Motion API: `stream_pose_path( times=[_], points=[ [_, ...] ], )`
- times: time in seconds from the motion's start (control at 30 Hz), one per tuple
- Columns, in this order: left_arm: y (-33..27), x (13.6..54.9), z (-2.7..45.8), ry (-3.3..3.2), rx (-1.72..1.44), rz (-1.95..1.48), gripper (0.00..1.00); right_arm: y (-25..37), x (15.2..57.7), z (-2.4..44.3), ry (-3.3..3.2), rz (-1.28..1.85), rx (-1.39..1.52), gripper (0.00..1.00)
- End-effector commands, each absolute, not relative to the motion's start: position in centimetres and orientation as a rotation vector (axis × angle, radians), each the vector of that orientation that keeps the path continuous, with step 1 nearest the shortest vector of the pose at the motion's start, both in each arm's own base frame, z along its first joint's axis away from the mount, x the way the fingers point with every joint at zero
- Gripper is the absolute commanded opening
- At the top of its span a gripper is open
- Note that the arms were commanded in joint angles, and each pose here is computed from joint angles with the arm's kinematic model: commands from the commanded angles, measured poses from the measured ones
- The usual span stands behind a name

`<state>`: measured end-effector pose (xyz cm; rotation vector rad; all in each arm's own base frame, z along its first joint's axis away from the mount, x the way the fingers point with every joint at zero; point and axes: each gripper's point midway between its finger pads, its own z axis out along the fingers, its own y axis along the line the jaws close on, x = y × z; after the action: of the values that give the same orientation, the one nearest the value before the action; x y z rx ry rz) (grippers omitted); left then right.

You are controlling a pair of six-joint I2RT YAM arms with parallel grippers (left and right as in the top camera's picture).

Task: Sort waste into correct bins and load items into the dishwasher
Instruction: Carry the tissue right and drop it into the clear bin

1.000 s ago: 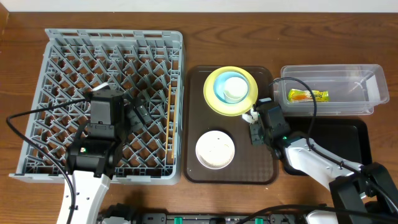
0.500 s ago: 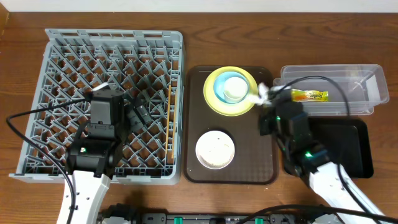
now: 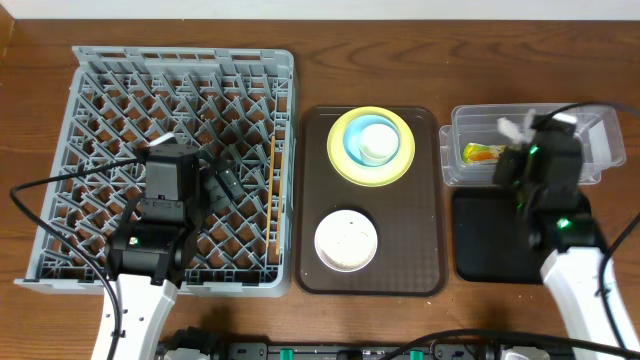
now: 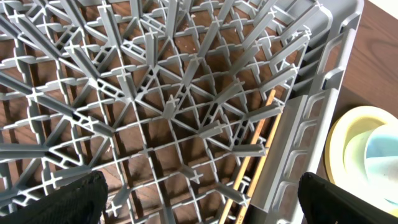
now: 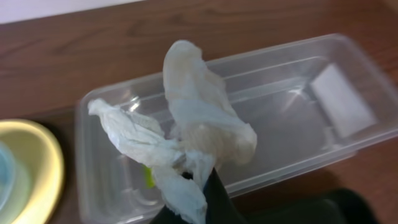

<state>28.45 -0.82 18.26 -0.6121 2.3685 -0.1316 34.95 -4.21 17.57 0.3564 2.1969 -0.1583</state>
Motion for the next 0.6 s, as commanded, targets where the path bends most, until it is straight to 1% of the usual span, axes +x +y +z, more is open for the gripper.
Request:
stream_pose_path(
  times=[0.0,0.17,0.33,0.37,0.4,0.43,0.5,0.53,0.57],
  points=[
    [-0.6,28.4,18.1,2.367,-0.628,-0.126,0.99,-5.3,36.3,18.6,2.253,-0.155,0.332,0.01],
    [-0.6,28.4,18.1,2.367,-0.628,-0.126,0.99,-6.9,37.0,17.1,2.457,-0.207,0.289,0.01],
    [-0.6,28.4,18.1,2.367,-0.628,-0.126,0.99,-7.2,38.5,15.7,2.561,-0.213,0.289,0.01],
    [-0.6,28.4,18.1,2.367,-0.628,-0.126,0.99,-7.2,38.7,15.4,2.571,-0.213,0.289,0.05],
    [-0.6,28.4,18.1,2.367,-0.628,-0.126,0.99,-7.2,38.8,15.1,2.578,-0.212,0.289,0.3],
    [-0.6,28.4,18.1,2.367,-0.628,-0.126,0.99,-7.2,38.8,15.0,2.581,-0.207,0.287,0.64],
    [-0.6,28.4,18.1,2.367,-0.628,-0.126,0.99,-7.0,38.7,14.9,2.592,-0.193,0.284,0.83],
    [-0.6,28.4,18.1,2.367,-0.628,-0.126,0.99,-6.7,38.5,15.0,2.6,-0.176,0.279,0.99],
    [-0.6,28.4,18.1,2.367,-0.628,-0.126,0.99,-6.5,38.2,15.0,2.609,-0.159,0.274,0.99]
  ],
)
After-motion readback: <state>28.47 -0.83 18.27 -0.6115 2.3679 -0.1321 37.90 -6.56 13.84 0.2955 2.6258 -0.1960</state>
